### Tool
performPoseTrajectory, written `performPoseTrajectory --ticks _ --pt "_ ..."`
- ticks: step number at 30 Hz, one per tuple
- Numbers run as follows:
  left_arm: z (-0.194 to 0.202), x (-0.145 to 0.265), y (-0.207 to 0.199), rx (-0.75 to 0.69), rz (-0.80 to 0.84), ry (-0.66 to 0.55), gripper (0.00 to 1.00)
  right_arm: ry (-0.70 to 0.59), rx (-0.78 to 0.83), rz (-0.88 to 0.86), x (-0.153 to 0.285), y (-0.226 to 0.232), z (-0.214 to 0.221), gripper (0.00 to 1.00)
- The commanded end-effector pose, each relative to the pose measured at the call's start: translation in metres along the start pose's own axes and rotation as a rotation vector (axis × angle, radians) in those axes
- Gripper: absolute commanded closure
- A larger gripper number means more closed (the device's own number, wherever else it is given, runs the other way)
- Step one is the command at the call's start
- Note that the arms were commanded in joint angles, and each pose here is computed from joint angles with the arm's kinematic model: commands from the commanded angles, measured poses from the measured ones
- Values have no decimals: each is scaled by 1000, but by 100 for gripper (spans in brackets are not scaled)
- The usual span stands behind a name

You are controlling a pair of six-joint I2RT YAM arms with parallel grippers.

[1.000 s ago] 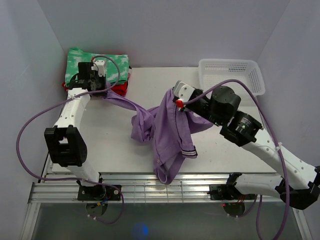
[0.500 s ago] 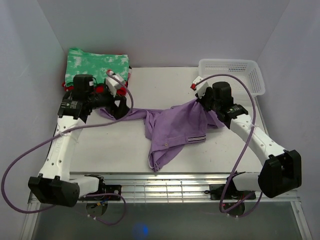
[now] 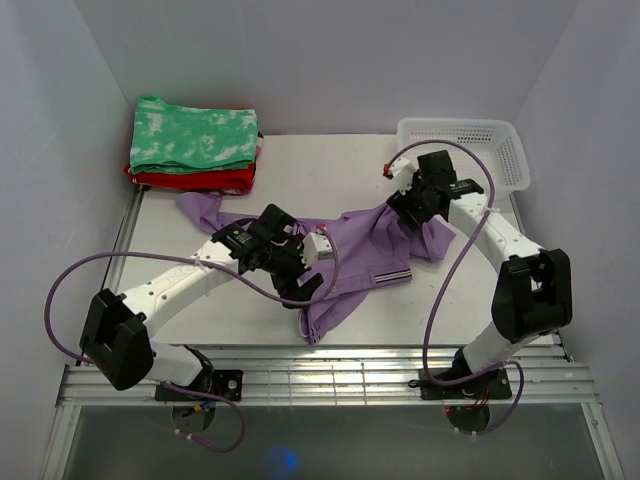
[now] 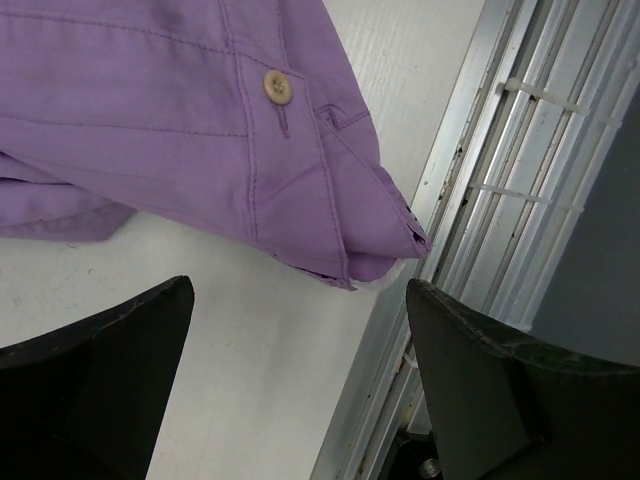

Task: Fold and stack the trousers
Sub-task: Flatten the trousers out

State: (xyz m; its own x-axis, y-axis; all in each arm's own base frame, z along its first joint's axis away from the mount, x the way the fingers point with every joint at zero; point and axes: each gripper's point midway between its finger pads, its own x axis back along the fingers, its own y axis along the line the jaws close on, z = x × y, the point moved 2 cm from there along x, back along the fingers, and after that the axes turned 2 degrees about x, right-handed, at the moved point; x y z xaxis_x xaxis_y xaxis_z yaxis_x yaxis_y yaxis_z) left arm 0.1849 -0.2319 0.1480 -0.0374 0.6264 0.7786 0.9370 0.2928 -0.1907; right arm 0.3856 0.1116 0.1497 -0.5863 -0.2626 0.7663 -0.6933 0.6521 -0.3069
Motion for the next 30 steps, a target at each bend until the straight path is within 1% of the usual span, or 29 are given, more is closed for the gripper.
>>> performPoseTrajectory --ticks 1,2,3,4,6,7,10,11,12,15,17,19,20,21,23,24,25,26,27,28,29,30 --pt "4 5 3 36 -52 -5 2 16 33 28 47 -15 3 26" --pt "6 5 0 49 -41 2 2 7 38 6 59 -10 5 18" --pt "9 4 -1 58 -37 6 2 12 40 -10 65 -6 7 16" --pt "13 2 -3 75 -31 14 2 -10 41 -60 72 2 3 15" --pt "16 -2 -7 107 -12 31 2 26 13 -156 85 23 13 16" --pt "20 -6 -9 121 -5 44 2 7 -10 -220 92 38 15 17" --pt "23 -13 -16 132 19 53 2 -12 -14 -315 99 64 28 19" --pt "21 -16 -21 129 21 46 2 -25 10 -320 103 72 37 19" --pt "21 -18 -24 131 25 45 2 -60 27 -299 101 72 34 19" --pt "24 -28 -30 166 32 58 2 -102 66 -294 103 83 37 18" --pt "27 -37 -28 170 19 68 2 -103 89 -276 101 85 37 19" --pt "30 -50 -27 179 -3 98 2 -85 72 -269 98 85 41 20" --pt "27 -55 -19 177 -47 92 2 -79 60 -278 98 87 42 21" --pt "28 -64 -14 186 -66 113 3 -76 22 -284 101 89 41 21" --pt "24 -72 -2 201 -114 124 13 -80 -20 -317 106 97 42 22" --pt "10 -74 3 196 -121 106 22 -86 -44 -325 108 100 42 22" --pt "9 -81 7 204 -123 129 41 -98 -86 -335 112 106 42 22" --pt "2 -82 8 207 -121 125 51 -108 -103 -336 114 107 41 22" --pt "-8 -81 3 205 -80 104 61 -114 -120 -336 116 108 41 22" --pt "-30 -76 1 185 -53 52 69 -120 -155 -332 120 108 40 22" --pt "-44 -70 -4 176 -25 10 90 -120 -181 -320 121 106 40 22" --pt "-58 -64 -12 175 22 -34 98 -118 -206 -313 123 103 39 22"
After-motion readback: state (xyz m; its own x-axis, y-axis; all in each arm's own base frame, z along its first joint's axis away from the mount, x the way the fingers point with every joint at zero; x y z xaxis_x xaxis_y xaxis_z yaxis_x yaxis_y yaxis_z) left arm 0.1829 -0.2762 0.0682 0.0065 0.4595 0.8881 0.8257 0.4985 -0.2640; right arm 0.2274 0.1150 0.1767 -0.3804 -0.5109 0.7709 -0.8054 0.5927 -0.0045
